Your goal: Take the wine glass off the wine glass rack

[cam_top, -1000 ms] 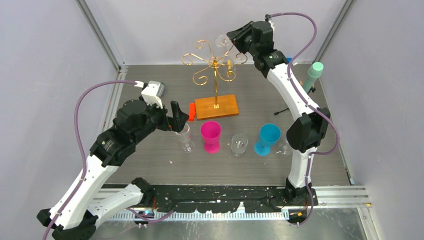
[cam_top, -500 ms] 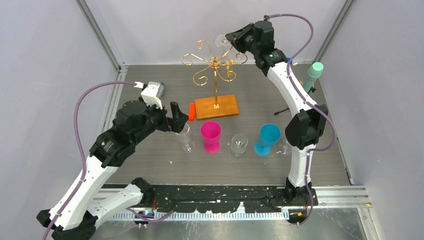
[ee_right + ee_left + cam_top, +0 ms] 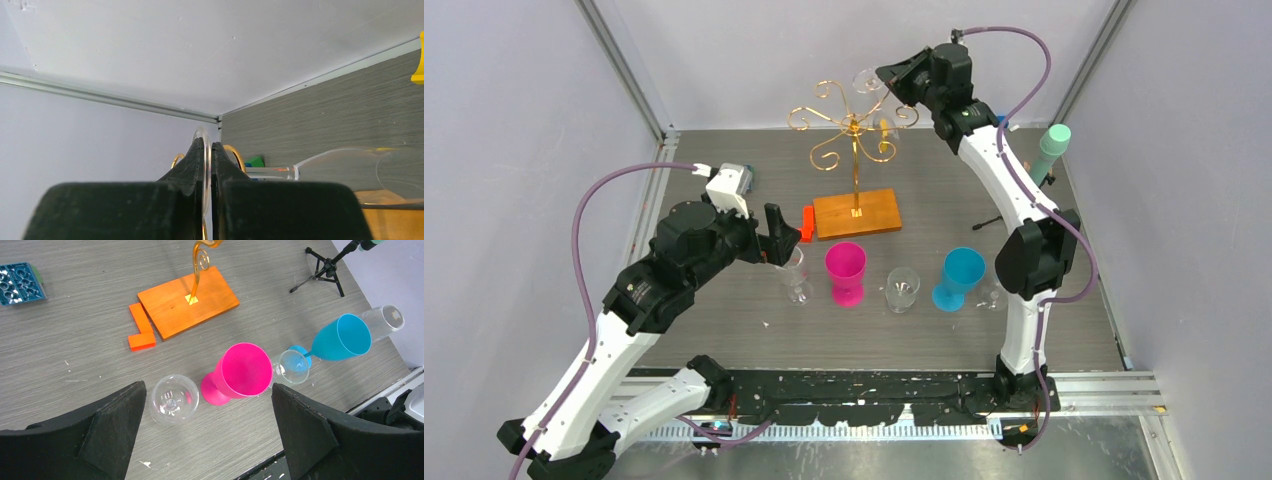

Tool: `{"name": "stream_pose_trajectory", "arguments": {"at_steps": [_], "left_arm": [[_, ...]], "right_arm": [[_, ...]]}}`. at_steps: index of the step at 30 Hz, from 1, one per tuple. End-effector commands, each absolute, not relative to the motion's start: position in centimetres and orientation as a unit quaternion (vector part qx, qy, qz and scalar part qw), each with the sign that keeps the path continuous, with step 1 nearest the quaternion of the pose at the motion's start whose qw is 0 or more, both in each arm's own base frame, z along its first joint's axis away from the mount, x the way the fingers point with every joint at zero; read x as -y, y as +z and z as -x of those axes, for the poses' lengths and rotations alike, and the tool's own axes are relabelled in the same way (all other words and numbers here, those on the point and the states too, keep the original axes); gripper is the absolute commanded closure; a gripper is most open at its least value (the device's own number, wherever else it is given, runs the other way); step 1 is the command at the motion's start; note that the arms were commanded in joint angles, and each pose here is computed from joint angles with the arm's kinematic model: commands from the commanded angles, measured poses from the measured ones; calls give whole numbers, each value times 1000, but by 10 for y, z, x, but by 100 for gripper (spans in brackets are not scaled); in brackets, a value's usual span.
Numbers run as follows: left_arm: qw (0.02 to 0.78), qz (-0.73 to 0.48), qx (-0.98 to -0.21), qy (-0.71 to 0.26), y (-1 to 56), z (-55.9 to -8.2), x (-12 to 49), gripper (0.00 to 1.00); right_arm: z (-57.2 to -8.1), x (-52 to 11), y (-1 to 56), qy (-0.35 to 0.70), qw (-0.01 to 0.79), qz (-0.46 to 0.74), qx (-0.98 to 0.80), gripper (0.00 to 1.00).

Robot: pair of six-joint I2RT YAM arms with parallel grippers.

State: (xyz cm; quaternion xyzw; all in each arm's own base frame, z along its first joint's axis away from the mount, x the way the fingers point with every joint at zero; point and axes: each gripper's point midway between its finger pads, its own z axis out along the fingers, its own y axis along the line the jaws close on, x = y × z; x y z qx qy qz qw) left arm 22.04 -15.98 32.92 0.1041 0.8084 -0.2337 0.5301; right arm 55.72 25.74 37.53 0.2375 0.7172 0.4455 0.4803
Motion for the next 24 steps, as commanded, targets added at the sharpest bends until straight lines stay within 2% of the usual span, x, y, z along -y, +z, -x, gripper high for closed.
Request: {"name": "stream_pose_trajectory", "arguments": {"at_steps": [1,11,24], "left_arm": [[543,-96,-800,-235,336,-221,158,0],[546,-95,-798,-236,338,-224,160,0],[546,-93,-799,-235,338,-224,158,0]], "right_arm": [[-538,-252,432,462,543,-200,-672,100],[-523,-241,452,450,575,-174,-661,100],[-543,-230,455,444,580,-190,-657,100]]}}
